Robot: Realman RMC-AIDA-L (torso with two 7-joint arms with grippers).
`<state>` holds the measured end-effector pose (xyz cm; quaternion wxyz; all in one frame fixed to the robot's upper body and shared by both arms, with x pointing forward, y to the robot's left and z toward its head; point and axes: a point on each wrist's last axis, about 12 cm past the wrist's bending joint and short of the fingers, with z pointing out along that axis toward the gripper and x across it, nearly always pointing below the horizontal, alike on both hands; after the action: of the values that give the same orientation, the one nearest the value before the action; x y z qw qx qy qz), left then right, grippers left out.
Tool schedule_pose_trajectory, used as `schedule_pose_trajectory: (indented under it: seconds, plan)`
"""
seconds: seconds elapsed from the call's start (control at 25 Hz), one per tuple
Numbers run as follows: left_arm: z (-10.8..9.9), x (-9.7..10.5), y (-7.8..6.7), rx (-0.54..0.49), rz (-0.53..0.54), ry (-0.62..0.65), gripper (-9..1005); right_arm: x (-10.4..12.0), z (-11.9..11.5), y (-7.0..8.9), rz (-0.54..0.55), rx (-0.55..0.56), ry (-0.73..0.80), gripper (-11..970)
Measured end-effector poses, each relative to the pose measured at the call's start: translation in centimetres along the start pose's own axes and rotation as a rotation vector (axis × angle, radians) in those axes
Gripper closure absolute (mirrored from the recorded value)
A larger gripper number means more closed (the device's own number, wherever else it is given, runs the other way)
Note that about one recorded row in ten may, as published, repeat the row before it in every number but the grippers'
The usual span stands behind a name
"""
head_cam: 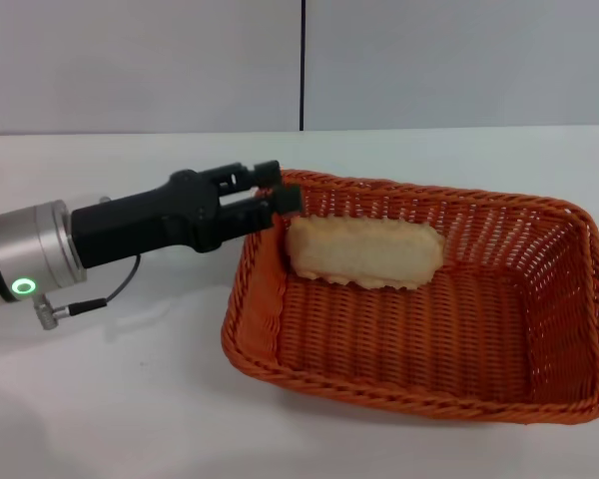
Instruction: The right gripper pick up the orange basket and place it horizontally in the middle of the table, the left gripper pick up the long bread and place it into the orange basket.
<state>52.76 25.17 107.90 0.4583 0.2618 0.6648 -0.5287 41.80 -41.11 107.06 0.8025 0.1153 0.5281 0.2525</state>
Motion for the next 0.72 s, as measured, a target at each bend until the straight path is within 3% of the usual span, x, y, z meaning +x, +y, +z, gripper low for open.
schedule_pose_trajectory:
  seconds: [0.24,0.28,0.4,0.44,0.72]
  plan:
    - [-1.7,-0.7,0.0,-0.04,0.036,-0.086,337,0.2,0.0,0.2,0.005,-0.005,-0.002,413]
    - [-3.0,-1.1,-0.1,-0.079,0.076,-0.161,320,0.2,-0.1,0.2,0.005,-0.005,-0.002,413]
    - [-4.0,-1.1,-0.2,-0.117,0.116,-0.225,268,0.2,-0.2,0.2,0.005,-0.003,-0.003,413]
    - [-4.8,-0.9,-0.5,-0.153,0.166,-0.297,251,0.2,-0.2,0.3,0.005,0.0,-0.005,413]
    - [-6.5,0.3,-1.3,-0.302,0.296,-0.539,184,0.4,-0.1,0.3,0.003,0.023,-0.032,415]
